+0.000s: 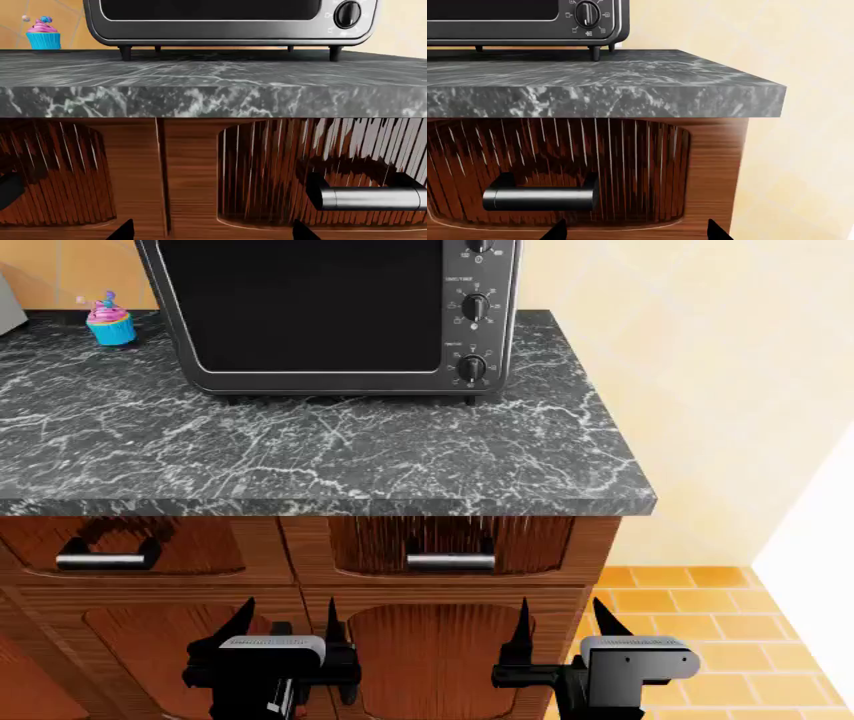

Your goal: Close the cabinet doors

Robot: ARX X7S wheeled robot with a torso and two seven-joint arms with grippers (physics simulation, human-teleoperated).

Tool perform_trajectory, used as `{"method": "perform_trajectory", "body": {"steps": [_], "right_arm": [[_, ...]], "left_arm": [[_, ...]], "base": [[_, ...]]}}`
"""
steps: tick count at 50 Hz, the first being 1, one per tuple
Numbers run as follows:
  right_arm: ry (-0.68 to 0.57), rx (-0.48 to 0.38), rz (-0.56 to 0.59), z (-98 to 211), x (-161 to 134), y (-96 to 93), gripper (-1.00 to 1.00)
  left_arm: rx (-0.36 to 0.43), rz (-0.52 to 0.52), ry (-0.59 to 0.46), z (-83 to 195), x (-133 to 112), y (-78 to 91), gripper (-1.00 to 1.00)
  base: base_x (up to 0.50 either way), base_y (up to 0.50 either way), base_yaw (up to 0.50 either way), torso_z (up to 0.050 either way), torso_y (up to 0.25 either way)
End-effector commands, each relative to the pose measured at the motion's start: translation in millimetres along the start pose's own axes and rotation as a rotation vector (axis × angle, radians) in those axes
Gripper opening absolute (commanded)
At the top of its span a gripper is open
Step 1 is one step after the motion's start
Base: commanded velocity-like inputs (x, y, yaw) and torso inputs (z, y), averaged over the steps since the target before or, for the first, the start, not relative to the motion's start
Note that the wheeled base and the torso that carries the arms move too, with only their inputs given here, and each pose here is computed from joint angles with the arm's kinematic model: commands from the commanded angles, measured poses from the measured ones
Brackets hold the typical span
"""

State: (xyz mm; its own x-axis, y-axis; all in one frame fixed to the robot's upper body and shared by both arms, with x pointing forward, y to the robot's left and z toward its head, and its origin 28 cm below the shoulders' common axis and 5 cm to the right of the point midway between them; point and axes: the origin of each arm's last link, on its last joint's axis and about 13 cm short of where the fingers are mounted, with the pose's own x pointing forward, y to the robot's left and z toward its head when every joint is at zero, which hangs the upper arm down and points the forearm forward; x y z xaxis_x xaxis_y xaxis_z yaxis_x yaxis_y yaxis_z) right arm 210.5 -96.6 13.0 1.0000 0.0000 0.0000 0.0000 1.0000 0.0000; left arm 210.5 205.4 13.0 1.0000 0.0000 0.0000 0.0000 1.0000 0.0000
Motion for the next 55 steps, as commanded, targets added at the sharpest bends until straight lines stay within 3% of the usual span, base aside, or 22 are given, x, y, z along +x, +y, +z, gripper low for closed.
{"method": "perform_trajectory", "body": {"steps": [1,4,12,15,22,30,46,51,55], "right_arm": [[-0.012,-0.011,0.0,2.1,2.7,2.6,1.0],[0.012,-0.006,-0.017,-9.2,10.9,2.8,1.0],[-0.029,0.003,-0.057,0.3,-1.5,-1.9,1.0],[-0.104,-0.013,-0.085,4.4,-6.3,-3.5,1.0],[-0.421,-0.012,-0.146,96.4,-18.7,-11.9,1.0],[-0.643,0.013,-0.161,168.8,-30.7,-18.6,1.0],[-0.901,0.138,-0.164,245.1,-53.4,-26.8,1.0],[-0.928,0.139,-0.151,252.6,-67.0,-27.7,1.0],[-0.942,0.14,-0.148,256.8,-75.0,-31.7,1.0]], "left_arm": [[-0.01,-0.007,-0.003,-1.3,-3.7,1.7,1.0],[-0.01,0.021,-0.025,0.4,-6.1,6.7,1.0],[-0.005,-0.079,-0.013,-3.3,1.2,-3.2,1.0],[0.0,-0.106,-0.081,8.4,1.7,-5.9,1.0],[-0.029,-0.132,-0.42,101.8,-2.5,-6.8,1.0],[-0.078,-0.122,-0.656,175.0,-9.4,-8.1,1.0],[-0.121,-0.132,-0.903,235.3,-24.3,-7.2,1.0],[-0.071,-0.146,-0.963,236.6,-33.9,-3.4,1.0],[-0.079,-0.142,-0.969,239.8,-35.3,-0.9,1.0]], "base": [[0.0,0.0,0.0,0.0,0.0],[0.0,0.0,0.0,0.0,0.0],[0.0,0.0,0.0,0.0,0.0],[0.0,0.0,0.0,0.0,0.0],[0.0,0.0,0.0,0.0,0.0],[0.0,0.0,0.0,0.0,0.0],[0.0,0.0,0.0,0.0,0.0],[0.0,0.0,0.0,0.0,0.0],[0.0,0.0,0.0,0.0,0.0]]}}
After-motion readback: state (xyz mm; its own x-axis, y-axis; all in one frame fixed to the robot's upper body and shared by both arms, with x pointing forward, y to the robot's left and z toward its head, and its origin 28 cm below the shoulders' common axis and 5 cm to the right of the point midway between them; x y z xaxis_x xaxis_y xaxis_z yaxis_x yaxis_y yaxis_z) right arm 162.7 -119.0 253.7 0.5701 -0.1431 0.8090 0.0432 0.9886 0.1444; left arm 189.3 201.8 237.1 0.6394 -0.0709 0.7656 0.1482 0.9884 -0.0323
